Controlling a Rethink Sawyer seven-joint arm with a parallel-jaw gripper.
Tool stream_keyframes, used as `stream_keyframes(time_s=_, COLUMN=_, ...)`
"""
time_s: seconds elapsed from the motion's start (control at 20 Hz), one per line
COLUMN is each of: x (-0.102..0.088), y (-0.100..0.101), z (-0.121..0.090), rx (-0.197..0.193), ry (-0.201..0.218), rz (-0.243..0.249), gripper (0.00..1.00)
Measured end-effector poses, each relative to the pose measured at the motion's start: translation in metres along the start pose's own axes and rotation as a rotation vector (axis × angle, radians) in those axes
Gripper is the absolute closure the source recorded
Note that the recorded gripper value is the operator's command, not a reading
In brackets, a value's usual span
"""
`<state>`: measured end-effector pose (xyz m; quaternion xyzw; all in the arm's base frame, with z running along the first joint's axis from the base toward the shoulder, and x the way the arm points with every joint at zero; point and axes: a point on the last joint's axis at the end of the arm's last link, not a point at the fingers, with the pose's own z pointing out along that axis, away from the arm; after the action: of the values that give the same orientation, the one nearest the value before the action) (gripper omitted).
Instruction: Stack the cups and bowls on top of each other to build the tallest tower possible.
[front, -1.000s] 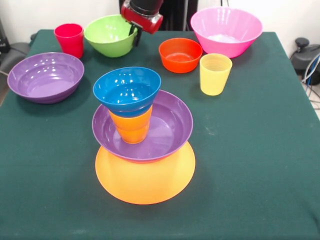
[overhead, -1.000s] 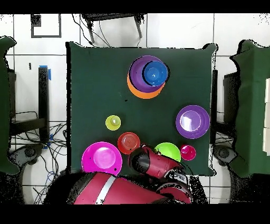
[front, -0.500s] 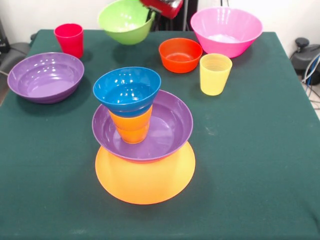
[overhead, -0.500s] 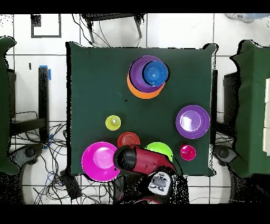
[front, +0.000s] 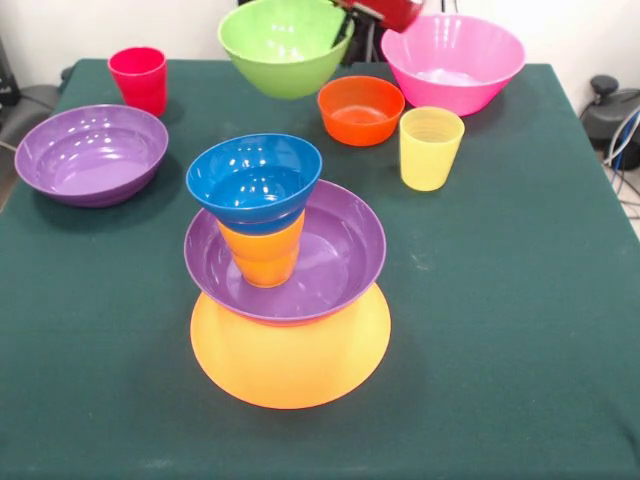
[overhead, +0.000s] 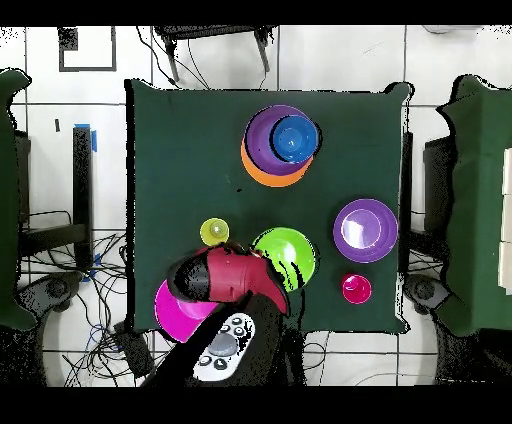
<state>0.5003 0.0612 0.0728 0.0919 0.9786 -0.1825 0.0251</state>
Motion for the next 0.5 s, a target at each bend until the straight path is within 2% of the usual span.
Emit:
stream_keyframes(time_s=0.1, x=-0.02, y=0.003, z=-0.007, rx=-0.006, ry=-0.033, rz=0.001, gripper=1.0)
stream_keyframes(time_s=0.25, x=-0.05, y=-0.001, z=-0.019, rx=-0.011, ry=-0.062, rz=0.018, gripper=1.0)
stream_keyframes(time_s=0.4, x=-0.074, y=-0.006, z=-0.029, rx=-0.01, ry=-0.065, rz=0.033, gripper=1.0)
stream_keyframes(time_s=0.5, x=-0.094, y=-0.008, z=-0.041, rx=-0.003, ry=-0.048, rz=0.04, gripper=1.0)
